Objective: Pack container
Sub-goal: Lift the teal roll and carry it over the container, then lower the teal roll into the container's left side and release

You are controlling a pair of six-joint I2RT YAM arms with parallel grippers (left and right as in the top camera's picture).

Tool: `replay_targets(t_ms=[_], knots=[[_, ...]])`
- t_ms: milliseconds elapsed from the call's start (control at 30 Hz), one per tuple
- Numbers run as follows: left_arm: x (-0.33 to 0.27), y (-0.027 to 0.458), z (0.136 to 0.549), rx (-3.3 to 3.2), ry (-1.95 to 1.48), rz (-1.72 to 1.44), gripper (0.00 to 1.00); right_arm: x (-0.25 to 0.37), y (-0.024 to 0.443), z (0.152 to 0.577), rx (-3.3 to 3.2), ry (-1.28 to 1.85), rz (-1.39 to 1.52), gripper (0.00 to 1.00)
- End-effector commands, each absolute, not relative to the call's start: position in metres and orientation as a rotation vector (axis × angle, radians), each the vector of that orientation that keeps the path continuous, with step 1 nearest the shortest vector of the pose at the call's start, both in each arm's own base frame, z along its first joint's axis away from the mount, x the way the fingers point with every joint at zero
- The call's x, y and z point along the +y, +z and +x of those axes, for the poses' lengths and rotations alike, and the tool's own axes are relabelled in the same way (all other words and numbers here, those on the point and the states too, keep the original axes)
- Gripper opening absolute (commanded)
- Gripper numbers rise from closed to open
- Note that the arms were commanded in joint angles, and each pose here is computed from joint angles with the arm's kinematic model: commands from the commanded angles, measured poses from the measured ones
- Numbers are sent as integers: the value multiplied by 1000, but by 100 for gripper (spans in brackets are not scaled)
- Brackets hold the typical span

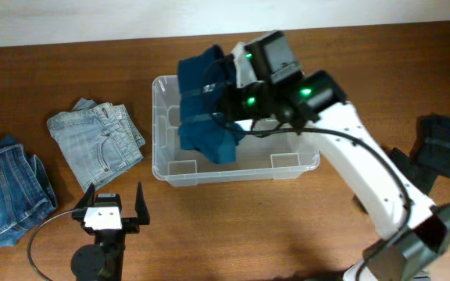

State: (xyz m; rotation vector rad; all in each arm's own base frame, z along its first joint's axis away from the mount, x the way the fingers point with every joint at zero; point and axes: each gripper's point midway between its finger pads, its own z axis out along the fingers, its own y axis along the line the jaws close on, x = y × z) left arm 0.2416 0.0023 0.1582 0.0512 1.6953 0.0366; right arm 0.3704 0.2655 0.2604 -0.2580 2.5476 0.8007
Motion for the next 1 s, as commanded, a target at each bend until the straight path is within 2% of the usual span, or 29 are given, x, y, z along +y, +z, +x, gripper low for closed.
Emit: replay_targets(t_ms=[0, 400, 967], knots=[[4, 155, 242, 1697, 55, 58, 100, 286, 245, 380, 2568, 788, -194, 4], [4, 155, 242, 1696, 55, 57, 100, 308, 160, 397, 2729, 738, -171, 4], [4, 155, 242, 1696, 55, 57, 100, 331, 115, 385, 2810, 682, -242, 4]])
